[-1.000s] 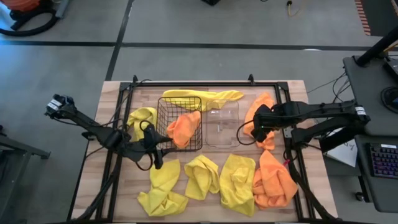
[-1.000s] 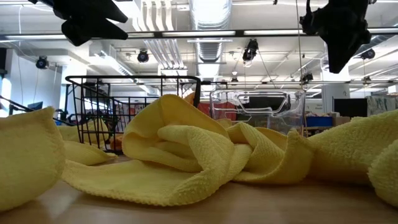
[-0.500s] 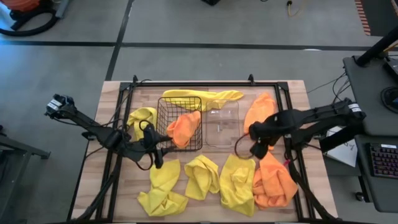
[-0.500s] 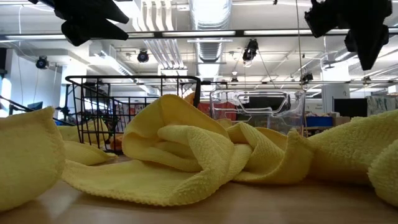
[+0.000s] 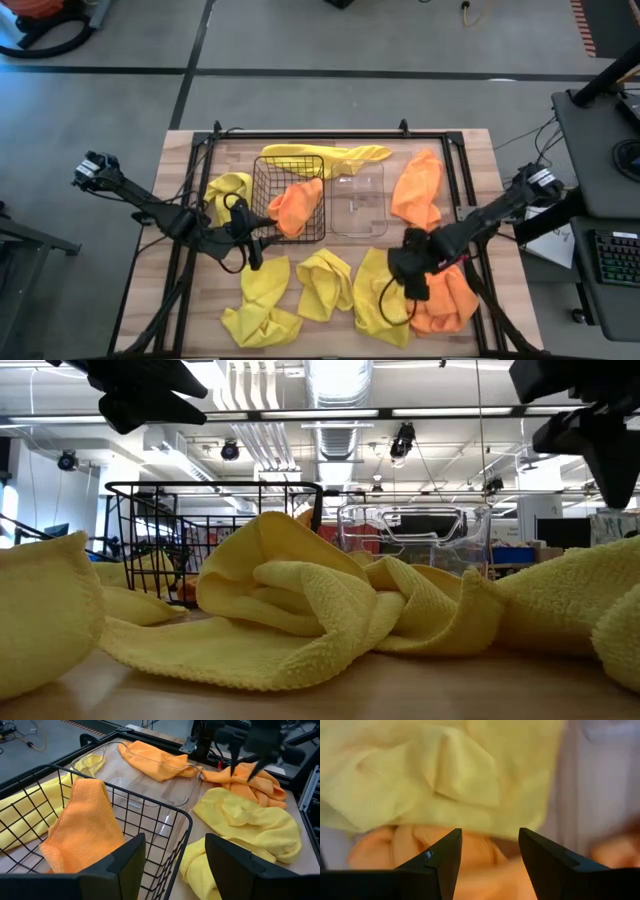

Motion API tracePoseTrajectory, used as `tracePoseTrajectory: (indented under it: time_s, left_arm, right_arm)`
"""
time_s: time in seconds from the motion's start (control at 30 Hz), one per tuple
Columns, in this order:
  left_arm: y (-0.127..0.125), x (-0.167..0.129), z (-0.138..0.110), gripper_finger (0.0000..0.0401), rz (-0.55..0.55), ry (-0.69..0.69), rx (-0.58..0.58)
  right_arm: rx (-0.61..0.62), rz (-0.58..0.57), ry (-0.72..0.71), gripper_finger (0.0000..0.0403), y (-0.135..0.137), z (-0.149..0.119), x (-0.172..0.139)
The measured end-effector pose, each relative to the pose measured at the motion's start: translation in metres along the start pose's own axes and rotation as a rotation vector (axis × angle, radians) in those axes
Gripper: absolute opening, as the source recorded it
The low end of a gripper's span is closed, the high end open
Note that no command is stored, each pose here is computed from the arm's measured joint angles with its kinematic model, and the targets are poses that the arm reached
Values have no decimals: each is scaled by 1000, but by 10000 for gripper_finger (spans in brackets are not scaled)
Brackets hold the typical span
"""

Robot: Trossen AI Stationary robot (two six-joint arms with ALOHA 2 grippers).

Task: Sort microfiber towel by color & place in baskets
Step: Put the yellow microfiber towel into the transparent bin

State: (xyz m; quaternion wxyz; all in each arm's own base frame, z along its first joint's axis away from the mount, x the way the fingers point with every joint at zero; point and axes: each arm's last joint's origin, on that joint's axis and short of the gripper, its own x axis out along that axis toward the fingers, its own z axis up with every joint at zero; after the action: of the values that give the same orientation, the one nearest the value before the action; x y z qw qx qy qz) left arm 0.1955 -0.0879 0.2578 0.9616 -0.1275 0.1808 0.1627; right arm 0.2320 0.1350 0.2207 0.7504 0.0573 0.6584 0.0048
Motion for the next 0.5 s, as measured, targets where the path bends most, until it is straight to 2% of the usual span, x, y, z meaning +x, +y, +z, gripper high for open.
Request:
tracePoseTrajectory:
  time_s: [0.23,0.5]
  left_arm:
    - [0,0,0,190,0,0,0]
    - [0,0,0,190,0,1,0]
  right_arm:
    - [-84,-17,-44,192,25,13,41]
    - [-74,-101,-8,187,28,17,72]
